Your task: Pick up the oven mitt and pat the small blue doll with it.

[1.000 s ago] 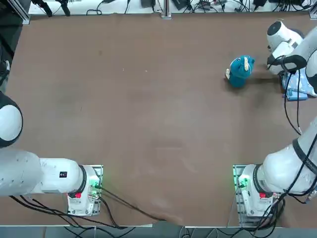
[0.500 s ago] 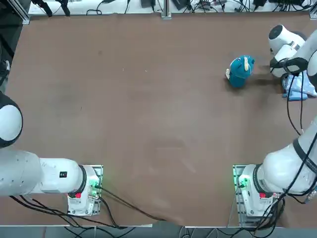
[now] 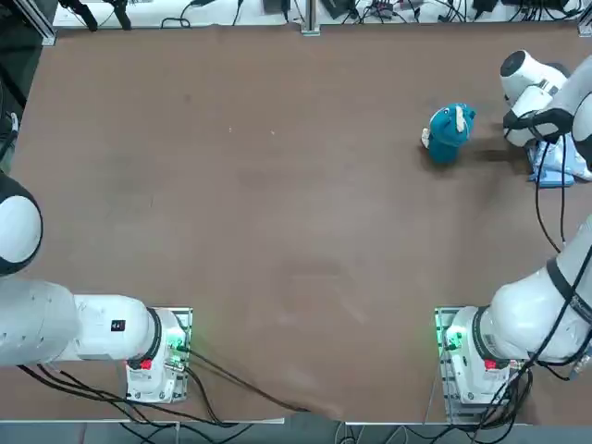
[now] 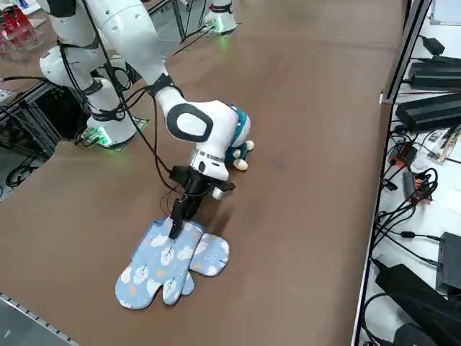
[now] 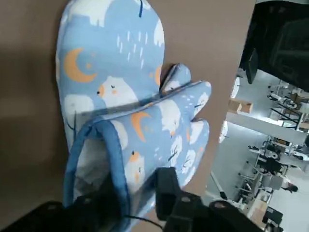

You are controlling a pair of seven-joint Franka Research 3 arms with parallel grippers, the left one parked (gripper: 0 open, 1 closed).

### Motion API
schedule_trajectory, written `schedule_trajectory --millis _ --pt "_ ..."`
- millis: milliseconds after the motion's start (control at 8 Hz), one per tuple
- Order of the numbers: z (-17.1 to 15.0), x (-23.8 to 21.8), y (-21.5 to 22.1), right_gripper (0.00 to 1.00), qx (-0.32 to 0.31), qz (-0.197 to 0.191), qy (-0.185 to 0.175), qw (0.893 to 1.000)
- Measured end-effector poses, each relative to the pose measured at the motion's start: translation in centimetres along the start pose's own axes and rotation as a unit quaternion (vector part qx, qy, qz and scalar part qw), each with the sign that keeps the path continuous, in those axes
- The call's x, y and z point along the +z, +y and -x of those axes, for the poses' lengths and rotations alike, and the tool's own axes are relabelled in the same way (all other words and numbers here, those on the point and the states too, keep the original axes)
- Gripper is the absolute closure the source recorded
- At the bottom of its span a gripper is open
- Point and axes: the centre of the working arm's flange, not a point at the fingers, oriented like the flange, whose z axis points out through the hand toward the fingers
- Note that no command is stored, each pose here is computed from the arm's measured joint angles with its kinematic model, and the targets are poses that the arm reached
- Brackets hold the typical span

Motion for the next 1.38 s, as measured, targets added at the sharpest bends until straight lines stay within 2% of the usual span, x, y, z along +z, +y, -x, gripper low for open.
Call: schedule_trajectory --millis 125,250,500,625,750,1000,1250,1375 --pt "-0.1 -0.3 0.4 0.89 0.003 0.007 -0.004 1.0" --pt "-0.4 -1.0 1.2 0.97 0.009 0.011 0.0 1.0" --pt "-0.9 -3.9 4.1 0.97 -0.001 0.011 0.02 1.0" --pt "-0.9 -6.1 6.4 0.97 -0.009 -0.005 0.025 1.0" --pt "-0.7 -8.7 9.1 0.97 -0.025 -0.029 0.022 0.999" --pt "0.1 -15.3 13.2 0.97 -0.052 -0.089 -0.01 0.995" --pt "0.8 -22.4 12.8 0.97 -0.059 -0.161 -0.041 0.984" --pt "0.9 -25.6 11.4 0.97 -0.071 -0.189 -0.045 0.978"
